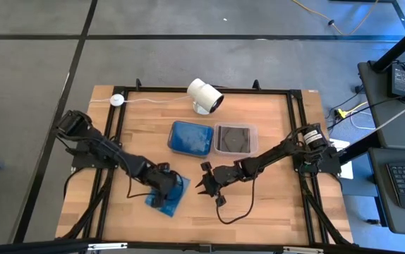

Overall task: Pick & place jewel cases by type
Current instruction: Put the blue cd case into the black bin

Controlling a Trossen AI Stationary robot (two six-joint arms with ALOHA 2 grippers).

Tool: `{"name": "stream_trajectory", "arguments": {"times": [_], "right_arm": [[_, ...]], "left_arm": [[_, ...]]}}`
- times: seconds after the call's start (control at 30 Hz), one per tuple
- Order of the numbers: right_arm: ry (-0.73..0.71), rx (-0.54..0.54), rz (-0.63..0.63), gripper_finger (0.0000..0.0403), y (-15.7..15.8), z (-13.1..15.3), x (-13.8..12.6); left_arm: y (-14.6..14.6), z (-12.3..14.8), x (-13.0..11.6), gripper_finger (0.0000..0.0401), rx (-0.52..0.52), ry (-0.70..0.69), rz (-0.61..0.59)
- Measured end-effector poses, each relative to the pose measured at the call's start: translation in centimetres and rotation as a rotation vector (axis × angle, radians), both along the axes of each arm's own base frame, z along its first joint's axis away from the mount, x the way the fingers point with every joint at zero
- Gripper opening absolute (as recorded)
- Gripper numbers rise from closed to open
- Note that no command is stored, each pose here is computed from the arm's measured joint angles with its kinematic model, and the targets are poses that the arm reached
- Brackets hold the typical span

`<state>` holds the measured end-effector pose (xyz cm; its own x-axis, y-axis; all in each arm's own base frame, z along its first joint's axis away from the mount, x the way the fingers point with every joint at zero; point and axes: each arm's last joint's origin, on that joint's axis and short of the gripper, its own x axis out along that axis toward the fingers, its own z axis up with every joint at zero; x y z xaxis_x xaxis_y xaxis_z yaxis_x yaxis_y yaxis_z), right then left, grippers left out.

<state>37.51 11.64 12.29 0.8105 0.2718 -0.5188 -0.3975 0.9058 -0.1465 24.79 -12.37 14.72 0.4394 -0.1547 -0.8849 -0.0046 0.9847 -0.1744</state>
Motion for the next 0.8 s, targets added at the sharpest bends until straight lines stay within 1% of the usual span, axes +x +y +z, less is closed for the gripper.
{"name": "stream_trajectory", "arguments": {"times": [0.1, 0.17, 0.23, 0.3, 0.37, 0.43, 0.5, 0.53, 0.6, 0.7, 0.73, 0.8], "right_arm": [[-0.004, 0.001, 0.000, 0.0127, 0.0, 0.0, 0.0], [-0.007, 0.012, -0.006, 0.0127, 0.0, 0.1, 0.0], [0.005, 0.048, -0.030, 0.0127, 0.0, 0.1, 0.1], [0.024, 0.113, -0.070, 0.0127, 0.0, 0.1, 0.1], [0.050, 0.194, -0.121, 0.0127, 0.0, 0.1, 0.1], [0.073, 0.266, -0.166, 0.0127, 0.0, 0.1, 0.1], [0.080, 0.308, -0.190, 0.0127, 0.0, 0.2, 0.1], [0.081, 0.312, -0.192, 0.0127, 0.0, 0.2, 0.1], [0.069, 0.303, -0.184, 0.0127, 0.0, 0.2, 0.1], [0.005, 0.256, -0.147, 0.0127, -0.2, 0.6, 0.4], [-0.016, 0.211, -0.123, 0.0127, -0.2, 0.7, 0.5], [-0.061, 0.076, -0.106, 0.0127, -0.2, 0.7, 0.4]], "left_arm": [[0.2, 1.8, 0.3, 0.0194, 0.010, -0.021, -0.035], [0.3, 3.0, 0.0, 0.0194, 0.019, -0.003, -0.036], [0.4, 3.9, -0.6, 0.0194, 0.009, 0.047, 0.010], [0.6, 4.4, -1.4, 0.0194, -0.023, 0.099, 0.079], [0.6, 4.4, -2.2, 0.0194, -0.033, 0.153, 0.136], [0.5, 3.9, -3.0, 0.0194, -0.021, 0.198, 0.163], [0.4, 3.1, -3.7, 0.0194, -0.014, 0.238, 0.186], [0.3, 2.6, -4.0, 0.0194, -0.014, 0.260, 0.203], [0.4, 1.7, -4.6, 0.0194, -0.015, 0.299, 0.239], [0.6, 0.8, -5.3, 0.0194, -0.032, 0.339, 0.281], [0.6, 0.7, -5.4, 0.0194, -0.036, 0.347, 0.291], [0.5, 0.6, -5.3, 0.0194, -0.067, 0.337, 0.295]]}}
